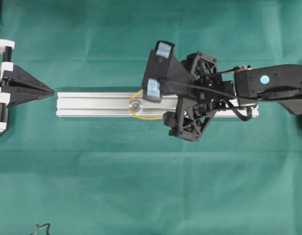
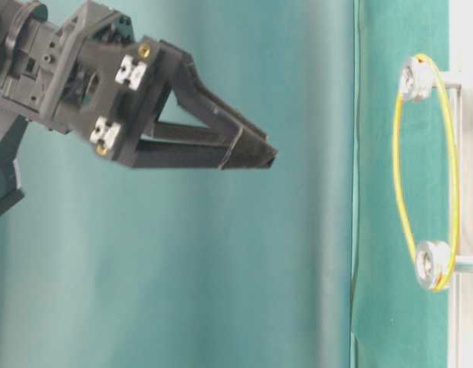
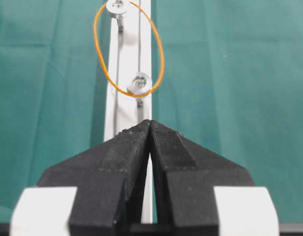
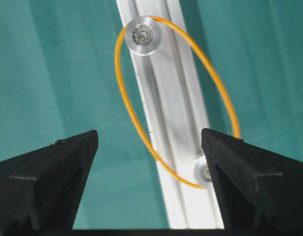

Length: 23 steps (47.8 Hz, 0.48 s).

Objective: Hook the rubber onto the shaft.
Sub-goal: 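Open the right gripper, release the band, and lift away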

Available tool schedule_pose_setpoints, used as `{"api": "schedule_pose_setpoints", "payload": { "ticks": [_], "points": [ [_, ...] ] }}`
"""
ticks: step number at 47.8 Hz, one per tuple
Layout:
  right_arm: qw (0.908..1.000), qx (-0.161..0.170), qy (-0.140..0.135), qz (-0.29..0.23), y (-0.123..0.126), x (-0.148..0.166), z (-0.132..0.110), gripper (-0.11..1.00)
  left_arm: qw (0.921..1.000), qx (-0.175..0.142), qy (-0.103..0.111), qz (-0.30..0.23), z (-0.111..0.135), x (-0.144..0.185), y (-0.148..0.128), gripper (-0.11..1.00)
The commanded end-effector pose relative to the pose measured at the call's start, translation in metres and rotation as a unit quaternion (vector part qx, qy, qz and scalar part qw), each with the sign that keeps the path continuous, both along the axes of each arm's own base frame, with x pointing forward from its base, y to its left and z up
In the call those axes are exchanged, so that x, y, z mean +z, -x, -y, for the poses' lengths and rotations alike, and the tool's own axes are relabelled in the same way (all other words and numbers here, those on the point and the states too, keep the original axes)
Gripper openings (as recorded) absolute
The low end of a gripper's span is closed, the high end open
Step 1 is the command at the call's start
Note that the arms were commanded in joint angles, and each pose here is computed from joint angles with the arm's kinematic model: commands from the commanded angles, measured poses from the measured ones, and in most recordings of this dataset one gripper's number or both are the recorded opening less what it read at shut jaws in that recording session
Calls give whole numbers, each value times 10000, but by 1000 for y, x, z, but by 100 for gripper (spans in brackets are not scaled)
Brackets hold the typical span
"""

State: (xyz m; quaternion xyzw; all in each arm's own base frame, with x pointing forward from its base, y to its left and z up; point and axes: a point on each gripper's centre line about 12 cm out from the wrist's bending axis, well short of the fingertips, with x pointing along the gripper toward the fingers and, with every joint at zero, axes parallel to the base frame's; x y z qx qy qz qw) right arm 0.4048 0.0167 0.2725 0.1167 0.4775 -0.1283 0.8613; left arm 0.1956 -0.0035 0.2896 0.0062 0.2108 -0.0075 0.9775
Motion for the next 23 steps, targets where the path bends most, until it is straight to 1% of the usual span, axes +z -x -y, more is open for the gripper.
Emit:
{"api": "schedule_pose_setpoints", "payload": {
  "ticks": [1,7,9,23],
  "points": [
    [9993,281,168,165,3,16,0,89,9999,-32,-3,161,1,12,-3,0],
    [9969,670,414,60,4,15,0,89,9999,-47,-3,161,2,12,-3,0],
    [9962,739,459,27,5,15,0,89,9999,-47,-3,161,2,12,-3,0],
    [9959,772,478,31,5,15,0,89,9999,-50,-18,146,2,12,-3,0]
  ]
}}
